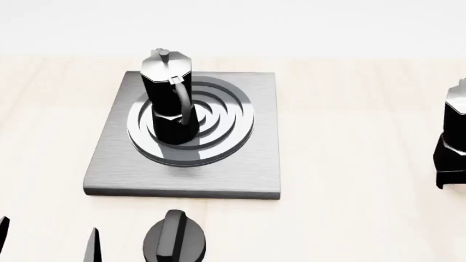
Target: Put both moka pots on the stove.
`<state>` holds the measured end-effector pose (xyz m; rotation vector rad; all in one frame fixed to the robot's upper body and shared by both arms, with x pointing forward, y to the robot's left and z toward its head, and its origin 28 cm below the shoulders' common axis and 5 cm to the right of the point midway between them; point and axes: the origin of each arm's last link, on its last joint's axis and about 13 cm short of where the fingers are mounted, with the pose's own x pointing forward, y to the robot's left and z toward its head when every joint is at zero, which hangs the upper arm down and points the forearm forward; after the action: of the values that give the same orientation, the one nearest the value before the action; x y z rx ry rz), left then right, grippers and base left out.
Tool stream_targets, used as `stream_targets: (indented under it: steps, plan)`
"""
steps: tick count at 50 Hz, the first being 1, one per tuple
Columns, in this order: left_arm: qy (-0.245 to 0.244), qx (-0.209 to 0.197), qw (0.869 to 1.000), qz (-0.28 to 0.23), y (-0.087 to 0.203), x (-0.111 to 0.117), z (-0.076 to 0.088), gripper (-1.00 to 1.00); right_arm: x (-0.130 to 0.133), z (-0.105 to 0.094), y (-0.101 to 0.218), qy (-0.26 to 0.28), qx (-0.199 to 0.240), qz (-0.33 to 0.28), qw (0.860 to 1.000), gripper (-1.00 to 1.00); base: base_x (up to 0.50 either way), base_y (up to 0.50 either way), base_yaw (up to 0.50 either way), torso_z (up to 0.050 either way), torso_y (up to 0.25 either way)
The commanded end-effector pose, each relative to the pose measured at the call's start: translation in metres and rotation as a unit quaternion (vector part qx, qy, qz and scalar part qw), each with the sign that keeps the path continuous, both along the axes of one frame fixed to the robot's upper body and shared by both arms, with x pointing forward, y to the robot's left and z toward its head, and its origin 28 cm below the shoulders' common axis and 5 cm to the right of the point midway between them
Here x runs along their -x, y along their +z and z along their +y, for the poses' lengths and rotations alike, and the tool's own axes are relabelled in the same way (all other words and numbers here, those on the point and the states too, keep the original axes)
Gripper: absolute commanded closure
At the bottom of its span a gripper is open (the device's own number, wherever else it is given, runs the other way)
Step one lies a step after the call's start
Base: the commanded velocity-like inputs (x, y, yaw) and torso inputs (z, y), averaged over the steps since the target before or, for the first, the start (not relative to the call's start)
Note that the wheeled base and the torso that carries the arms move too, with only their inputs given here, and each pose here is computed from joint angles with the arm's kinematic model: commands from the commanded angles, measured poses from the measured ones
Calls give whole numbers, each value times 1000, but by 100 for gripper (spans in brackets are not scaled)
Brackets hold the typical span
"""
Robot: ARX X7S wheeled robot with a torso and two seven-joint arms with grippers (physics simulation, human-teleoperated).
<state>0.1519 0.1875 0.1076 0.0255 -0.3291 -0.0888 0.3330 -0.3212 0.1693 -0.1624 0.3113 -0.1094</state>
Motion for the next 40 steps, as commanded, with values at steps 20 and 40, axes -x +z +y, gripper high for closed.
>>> stream_targets:
  steps: [20, 40]
  plan:
    - [2, 1, 1000, 0, 1, 0, 0, -100, -22, 56, 43, 108, 9, -124, 986, 100, 0, 0, 0, 0, 1]
    - [4, 1, 1000, -3, -3, -3, 4, -100, -56, 102, 36, 173, -17, -132, 976, 100, 0, 0, 0, 0, 1]
